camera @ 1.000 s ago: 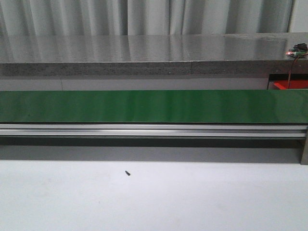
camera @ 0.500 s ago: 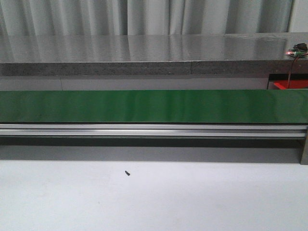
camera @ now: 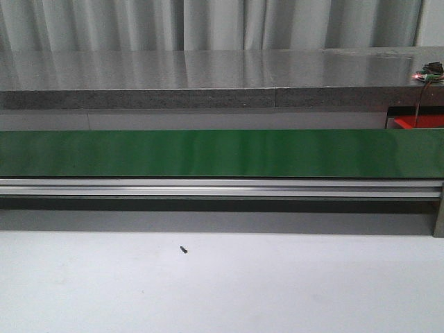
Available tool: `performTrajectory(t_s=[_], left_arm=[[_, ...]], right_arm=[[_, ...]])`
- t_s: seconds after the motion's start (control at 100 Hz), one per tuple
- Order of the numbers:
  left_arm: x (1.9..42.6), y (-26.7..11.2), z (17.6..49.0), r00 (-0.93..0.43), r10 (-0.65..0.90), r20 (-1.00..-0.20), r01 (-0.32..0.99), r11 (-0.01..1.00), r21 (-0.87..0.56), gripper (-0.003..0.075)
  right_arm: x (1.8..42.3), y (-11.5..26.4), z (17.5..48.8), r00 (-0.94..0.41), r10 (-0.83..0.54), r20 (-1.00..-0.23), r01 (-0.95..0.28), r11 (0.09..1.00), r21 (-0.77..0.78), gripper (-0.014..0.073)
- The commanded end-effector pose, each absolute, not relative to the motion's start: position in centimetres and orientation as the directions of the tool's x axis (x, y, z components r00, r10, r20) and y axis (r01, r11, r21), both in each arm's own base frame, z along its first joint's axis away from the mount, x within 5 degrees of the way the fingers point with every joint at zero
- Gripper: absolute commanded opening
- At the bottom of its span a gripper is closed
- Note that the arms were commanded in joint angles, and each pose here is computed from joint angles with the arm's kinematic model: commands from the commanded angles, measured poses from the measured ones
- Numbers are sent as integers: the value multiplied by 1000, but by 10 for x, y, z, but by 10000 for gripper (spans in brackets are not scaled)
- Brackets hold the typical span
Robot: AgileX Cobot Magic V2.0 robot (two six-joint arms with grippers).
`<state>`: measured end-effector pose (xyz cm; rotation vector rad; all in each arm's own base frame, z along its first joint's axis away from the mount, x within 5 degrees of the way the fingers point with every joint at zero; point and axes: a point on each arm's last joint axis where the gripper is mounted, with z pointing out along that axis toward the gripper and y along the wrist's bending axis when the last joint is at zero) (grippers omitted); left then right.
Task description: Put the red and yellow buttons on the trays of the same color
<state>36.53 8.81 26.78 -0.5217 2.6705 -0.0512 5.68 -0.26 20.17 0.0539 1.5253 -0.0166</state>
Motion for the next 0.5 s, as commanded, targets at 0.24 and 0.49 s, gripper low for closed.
performTrajectory(t_s=[0.24, 0.49], left_arm=[[366, 84, 298, -788, -361, -499, -331, 932, -151, 485], [352, 80, 330, -729, -348, -589, -315, 935, -163, 484]], right_arm=[[54, -2, 216, 160, 0, -987, 46, 999, 8, -67], [54, -2, 216, 160, 0, -987, 46, 999, 8, -67]])
